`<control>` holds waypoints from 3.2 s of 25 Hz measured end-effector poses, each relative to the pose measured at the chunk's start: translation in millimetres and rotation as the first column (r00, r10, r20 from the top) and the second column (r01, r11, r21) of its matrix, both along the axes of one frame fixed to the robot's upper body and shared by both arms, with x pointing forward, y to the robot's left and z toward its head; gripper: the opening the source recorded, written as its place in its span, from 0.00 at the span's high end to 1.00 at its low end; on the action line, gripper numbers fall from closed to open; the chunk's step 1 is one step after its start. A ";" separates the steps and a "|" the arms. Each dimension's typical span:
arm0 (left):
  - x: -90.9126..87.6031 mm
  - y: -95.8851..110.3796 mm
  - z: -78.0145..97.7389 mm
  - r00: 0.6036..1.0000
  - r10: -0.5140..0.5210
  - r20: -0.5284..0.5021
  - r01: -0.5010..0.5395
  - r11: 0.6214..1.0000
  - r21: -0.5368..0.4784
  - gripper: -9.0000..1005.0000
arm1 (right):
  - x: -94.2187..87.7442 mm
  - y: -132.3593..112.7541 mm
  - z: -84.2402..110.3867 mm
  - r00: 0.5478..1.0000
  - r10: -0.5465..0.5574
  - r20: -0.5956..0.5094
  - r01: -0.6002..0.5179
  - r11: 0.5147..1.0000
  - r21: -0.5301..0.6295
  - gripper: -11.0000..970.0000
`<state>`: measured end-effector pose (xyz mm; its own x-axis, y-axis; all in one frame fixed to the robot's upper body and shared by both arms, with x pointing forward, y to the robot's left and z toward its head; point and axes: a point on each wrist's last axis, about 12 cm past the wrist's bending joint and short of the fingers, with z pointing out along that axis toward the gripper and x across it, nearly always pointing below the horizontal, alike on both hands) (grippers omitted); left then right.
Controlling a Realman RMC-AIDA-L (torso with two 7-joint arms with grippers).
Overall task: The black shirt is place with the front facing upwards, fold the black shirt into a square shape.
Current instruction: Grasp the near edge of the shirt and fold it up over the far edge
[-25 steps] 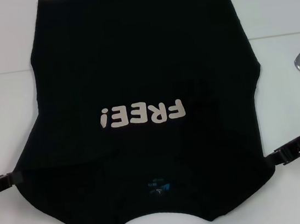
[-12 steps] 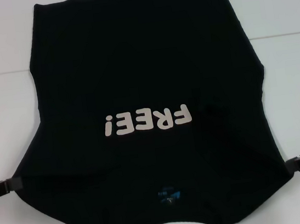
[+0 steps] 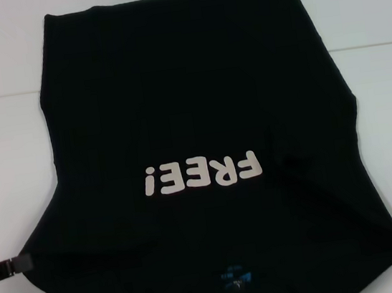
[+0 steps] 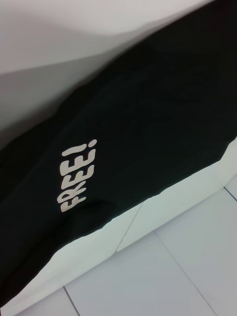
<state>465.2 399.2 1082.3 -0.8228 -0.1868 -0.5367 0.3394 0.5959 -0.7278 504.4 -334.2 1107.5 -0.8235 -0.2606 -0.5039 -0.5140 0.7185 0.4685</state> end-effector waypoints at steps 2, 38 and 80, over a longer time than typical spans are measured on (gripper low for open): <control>-4.3 0.8 -3.1 1.000 0.006 -0.013 -0.006 1.000 -0.010 0.98 | -9.4 -6.5 -2.4 1.000 -0.007 -0.001 0.007 1.000 0.022 0.97; 4.2 -4.0 -9.7 1.000 0.022 -0.017 -0.022 1.000 0.001 0.98 | 5.8 -15.5 -2.0 0.999 -0.039 -0.021 0.040 0.998 0.055 0.58; 19.8 -7.8 -5.5 0.999 0.051 0.003 -0.051 0.998 -0.020 0.99 | 9.0 -42.4 42.9 0.949 -0.063 0.309 -0.002 0.979 0.204 0.06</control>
<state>485.0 391.5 1076.9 -0.8101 -0.2393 -0.5353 0.3114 0.5979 -0.7386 513.3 -376.6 1150.4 -0.6217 -0.1056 -0.7761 -0.6371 0.6445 0.4227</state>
